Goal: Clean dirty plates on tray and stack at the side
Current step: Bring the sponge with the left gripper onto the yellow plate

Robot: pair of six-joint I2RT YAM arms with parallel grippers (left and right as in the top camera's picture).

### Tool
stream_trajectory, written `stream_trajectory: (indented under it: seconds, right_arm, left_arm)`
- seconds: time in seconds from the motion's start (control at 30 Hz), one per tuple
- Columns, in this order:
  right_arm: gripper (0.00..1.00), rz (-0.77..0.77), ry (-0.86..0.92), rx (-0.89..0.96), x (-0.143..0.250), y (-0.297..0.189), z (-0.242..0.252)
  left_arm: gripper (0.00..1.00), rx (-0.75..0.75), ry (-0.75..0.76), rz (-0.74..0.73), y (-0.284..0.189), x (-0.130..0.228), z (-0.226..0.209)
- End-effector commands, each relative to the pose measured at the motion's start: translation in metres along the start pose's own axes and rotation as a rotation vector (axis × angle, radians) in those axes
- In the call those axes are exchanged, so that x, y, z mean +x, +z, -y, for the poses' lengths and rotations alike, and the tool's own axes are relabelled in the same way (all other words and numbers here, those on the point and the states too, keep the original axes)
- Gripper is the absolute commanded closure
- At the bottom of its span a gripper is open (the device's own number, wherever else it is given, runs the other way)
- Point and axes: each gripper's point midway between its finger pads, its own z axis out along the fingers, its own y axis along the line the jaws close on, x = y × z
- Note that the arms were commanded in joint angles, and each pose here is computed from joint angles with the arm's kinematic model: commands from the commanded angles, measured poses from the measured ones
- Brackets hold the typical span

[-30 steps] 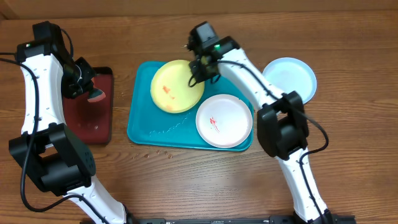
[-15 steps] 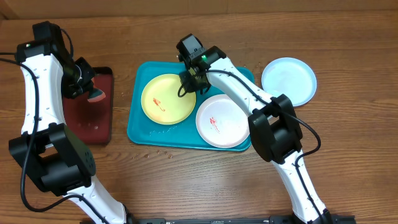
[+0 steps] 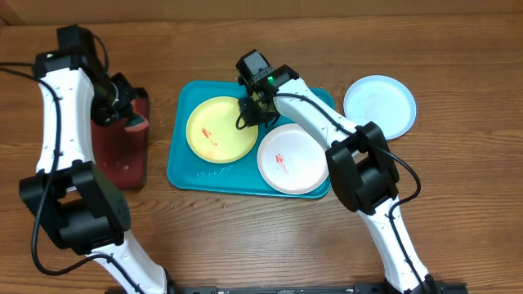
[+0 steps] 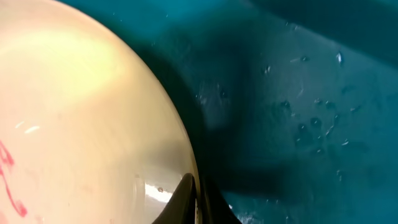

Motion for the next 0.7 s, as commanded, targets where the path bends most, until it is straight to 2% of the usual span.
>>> stream_trajectory:
  seconds: [0.0,0.1,0.2,0.5,0.67]
  right_arm:
    - [0.96,-0.039,0.131,0.026,0.012,0.003,0.006]
    - [0.96,-0.075,0.335,0.048,0.022,0.003,0.008]
    - [0.96,-0.115,0.438,0.074,0.033,0.001,0.011]
    - [0.96,-0.157,0.425,0.075,0.042,0.0,0.011]
    - [0.96,-0.157,0.424,0.074,0.042,0.0,0.011]
  left_arm:
    - [0.96,0.033,0.098,0.007,-0.007,0.011,0.027]
    - [0.96,0.039,0.16,-0.012,0.0,0.026,0.05]
    - [0.96,0.039,0.211,-0.035,0.01,0.039,0.067]
    - [0.96,0.068,0.361,-0.076,0.047,0.074,0.127]
    - [0.96,0.076,0.389,-0.091,0.069,0.088,0.147]
